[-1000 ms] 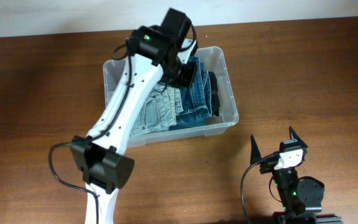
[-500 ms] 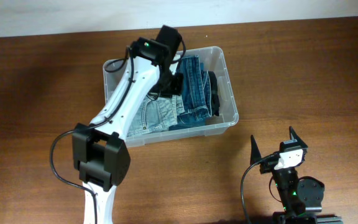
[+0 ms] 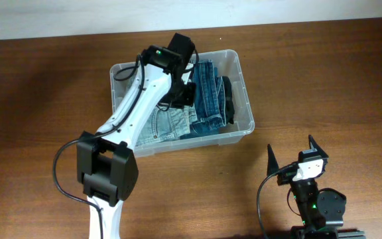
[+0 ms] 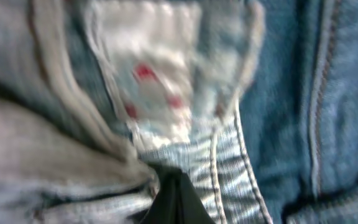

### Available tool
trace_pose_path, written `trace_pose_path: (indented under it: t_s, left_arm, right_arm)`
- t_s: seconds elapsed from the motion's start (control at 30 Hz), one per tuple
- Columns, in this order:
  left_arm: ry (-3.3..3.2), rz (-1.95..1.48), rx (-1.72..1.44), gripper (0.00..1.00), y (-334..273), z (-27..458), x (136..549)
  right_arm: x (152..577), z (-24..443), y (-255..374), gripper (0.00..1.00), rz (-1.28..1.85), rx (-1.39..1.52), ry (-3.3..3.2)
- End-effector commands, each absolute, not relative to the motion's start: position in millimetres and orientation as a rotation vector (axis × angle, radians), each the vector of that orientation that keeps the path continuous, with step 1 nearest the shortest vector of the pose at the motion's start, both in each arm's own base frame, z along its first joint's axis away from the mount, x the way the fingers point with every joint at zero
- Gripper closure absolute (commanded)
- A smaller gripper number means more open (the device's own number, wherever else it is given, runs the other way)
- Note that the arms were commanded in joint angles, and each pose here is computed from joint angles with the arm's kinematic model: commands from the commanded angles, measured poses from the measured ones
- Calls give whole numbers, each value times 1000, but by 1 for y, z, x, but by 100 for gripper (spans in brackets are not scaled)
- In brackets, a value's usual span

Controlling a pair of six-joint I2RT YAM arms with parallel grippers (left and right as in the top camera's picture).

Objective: Pack container
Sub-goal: 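Press the left gripper down on the light-blue jeans to flatten it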

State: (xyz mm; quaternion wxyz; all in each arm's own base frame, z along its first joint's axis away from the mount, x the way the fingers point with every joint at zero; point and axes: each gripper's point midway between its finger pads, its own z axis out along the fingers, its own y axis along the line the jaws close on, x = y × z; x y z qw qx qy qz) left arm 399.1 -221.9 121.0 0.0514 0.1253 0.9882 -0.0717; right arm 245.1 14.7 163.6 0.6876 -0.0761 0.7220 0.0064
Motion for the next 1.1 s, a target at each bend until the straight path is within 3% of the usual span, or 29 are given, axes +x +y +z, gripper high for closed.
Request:
trace_pose_path:
  t_s: [0.0,0.13,0.27,0.67,0.87,1.07]
  left_arm:
    - [2916,-232,394,100,-220,164,403]
    - [2979,-211,358,92,-209,175,382]
    - [3107,-155,366,92,-196,167,355]
    - [3248,-160,400,93,-199,131,325]
    - [3250,-163,421,92,-204,96,324]
    - [3123,-139,422,93,-208,113,351]
  right_arm:
    - [245,161,15,2,20,-172,1617]
    - [245,161,15,1,20,-173,1617]
    - [245,161,15,2,20,-172,1617]
    - [245,161,15,1,20,-172,1617]
    - [245,161,15,2,20,-172,1617]
    - [245,161,15,2,20,-172,1617]
